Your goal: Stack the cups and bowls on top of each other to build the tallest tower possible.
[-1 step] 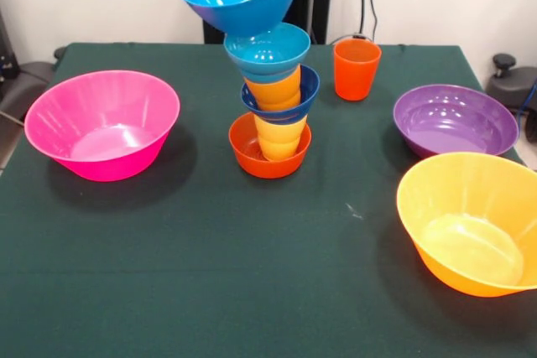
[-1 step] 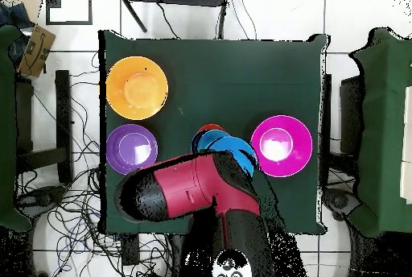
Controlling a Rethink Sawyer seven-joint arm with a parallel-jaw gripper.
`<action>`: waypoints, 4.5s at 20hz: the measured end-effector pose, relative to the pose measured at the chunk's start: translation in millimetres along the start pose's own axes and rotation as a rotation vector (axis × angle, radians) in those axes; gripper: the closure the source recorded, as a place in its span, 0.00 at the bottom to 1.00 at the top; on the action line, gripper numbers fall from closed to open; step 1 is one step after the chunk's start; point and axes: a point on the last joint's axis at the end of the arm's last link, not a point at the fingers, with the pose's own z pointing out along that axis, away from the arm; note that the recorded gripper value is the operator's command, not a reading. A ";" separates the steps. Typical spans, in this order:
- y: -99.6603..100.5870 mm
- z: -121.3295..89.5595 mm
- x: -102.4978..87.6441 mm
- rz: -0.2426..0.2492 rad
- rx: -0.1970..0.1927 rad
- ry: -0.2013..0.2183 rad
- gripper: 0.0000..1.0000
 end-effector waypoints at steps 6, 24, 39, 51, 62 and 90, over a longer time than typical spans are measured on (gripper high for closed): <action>1.9 12.5 6.8 0.000 0.008 0.033 1.00; 0.6 26.0 16.3 0.014 0.020 0.075 1.00; 3.2 16.2 3.2 0.087 -0.027 0.077 1.00; 12.6 10.3 -17.7 0.091 -0.045 -0.004 1.00; 20.6 5.2 -26.6 0.089 -0.055 -0.044 1.00; 10.3 19.3 -34.5 0.108 -0.021 -0.071 1.00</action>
